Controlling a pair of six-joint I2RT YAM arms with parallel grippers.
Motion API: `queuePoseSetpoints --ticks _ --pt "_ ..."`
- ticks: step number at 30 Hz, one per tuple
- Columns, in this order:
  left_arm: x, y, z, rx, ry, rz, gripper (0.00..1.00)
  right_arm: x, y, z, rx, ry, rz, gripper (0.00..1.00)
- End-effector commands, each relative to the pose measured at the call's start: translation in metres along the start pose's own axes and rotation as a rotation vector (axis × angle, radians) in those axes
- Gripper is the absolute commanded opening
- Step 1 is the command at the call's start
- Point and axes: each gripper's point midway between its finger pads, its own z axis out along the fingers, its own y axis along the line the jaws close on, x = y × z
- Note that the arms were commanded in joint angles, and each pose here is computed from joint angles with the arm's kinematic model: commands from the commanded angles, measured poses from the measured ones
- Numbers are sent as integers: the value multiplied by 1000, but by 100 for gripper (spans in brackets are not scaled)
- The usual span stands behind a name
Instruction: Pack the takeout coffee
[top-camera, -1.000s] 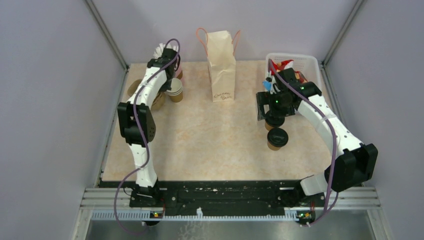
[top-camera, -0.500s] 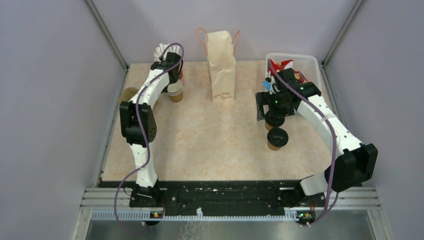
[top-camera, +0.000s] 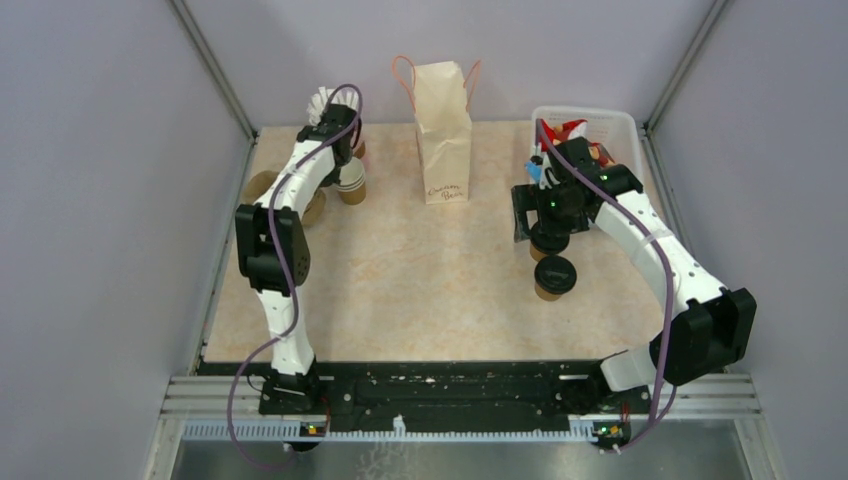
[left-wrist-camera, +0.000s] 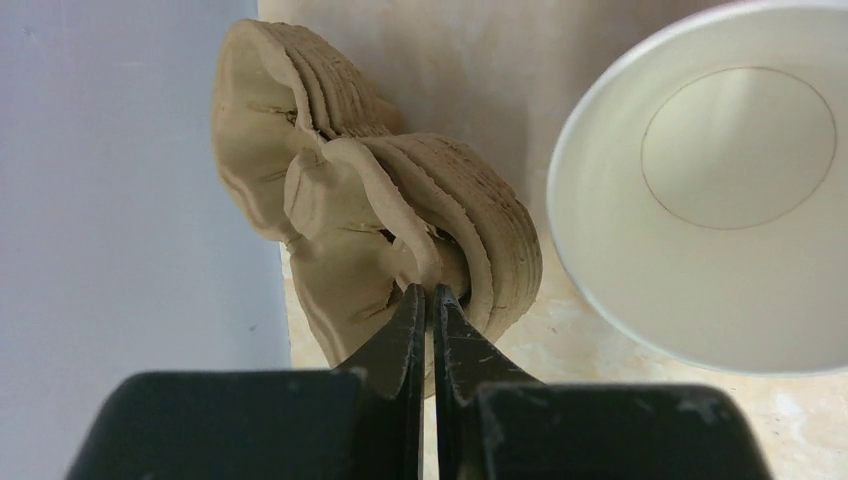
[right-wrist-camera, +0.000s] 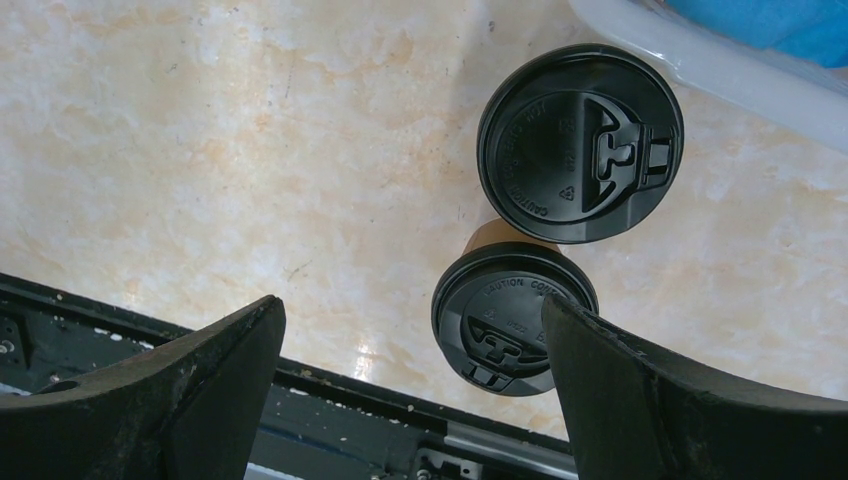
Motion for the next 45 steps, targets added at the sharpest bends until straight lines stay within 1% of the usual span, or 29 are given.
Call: queuePoseSetpoints --ticks 1,3,4,5,7,9,10,11,13,14,19,24,26,28,30,32,34,36,37,40,41,42,43,45 --pt "-28 27 -28 0 -133 -114 0 -8 5 -12 -11 -66 -26 99" --pt "-25 44 -30 -123 -124 -91 0 -8 4 -12 -10 -66 -26 99" --pt "-24 46 -30 -146 -119 -72 0 -8 5 -12 -11 -64 -26 99" --pt "-24 44 -29 -135 -118 -58 0 -8 5 -11 -12 -63 -26 99" --pt "-27 36 -33 -55 -135 -76 0 -9 5 -11 -14 -62 -26 99" --pt "-36 19 -39 160 -188 -155 0 -9 5 -10 -13 -59 -26 99" --pt "-40 13 -39 276 -214 -226 0 -9 5 -10 -12 -60 -27 99" --pt "-40 13 -37 354 -225 -289 0 -9 5 -10 -13 -59 -27 99" --pt "-35 26 -26 393 -202 -376 0 -8 5 -10 -12 -58 -27 99" --pt "-31 31 -21 396 -186 -390 0 -8 5 -10 -12 -58 -27 99" --pt "-27 22 -19 463 -133 -337 0 -9 4 -10 -6 -58 -25 99" --pt "-33 6 -27 587 -155 -311 0 -9 4 -9 -8 -55 -26 99" --pt "-30 0 -24 605 -127 -300 0 -9 5 -8 -8 -53 -26 99" --pt "-27 -1 -21 618 -96 -321 0 -9 4 -8 -5 -53 -25 99" --pt "-23 5 -15 591 -72 -360 0 -9 4 -9 -4 -54 -26 99" --pt "-13 26 -2 406 -26 -381 0 -9 4 -8 -4 -51 -26 99" --pt "-11 31 -2 319 -20 -338 0 -9 4 -7 -4 -50 -26 99" --pt "-15 26 -9 273 -61 -270 0 -10 4 -6 -5 -47 -28 99" --pt "-18 21 -13 283 -83 -261 0 -10 4 -6 -5 -46 -26 99" --pt "-32 7 -27 437 -160 -291 0 -12 6 -6 -10 -38 -26 99" --pt "-31 10 -26 422 -168 -304 0 -12 7 -5 -14 -35 -26 99" --pt "-31 18 -23 371 -171 -294 0 -13 8 -5 -18 -35 -24 99" --pt "-29 27 -22 286 -162 -281 0 -12 9 -4 -24 -27 -24 99" --pt "-26 49 -25 51 -143 -242 0 -11 10 -3 -32 -22 -23 99"
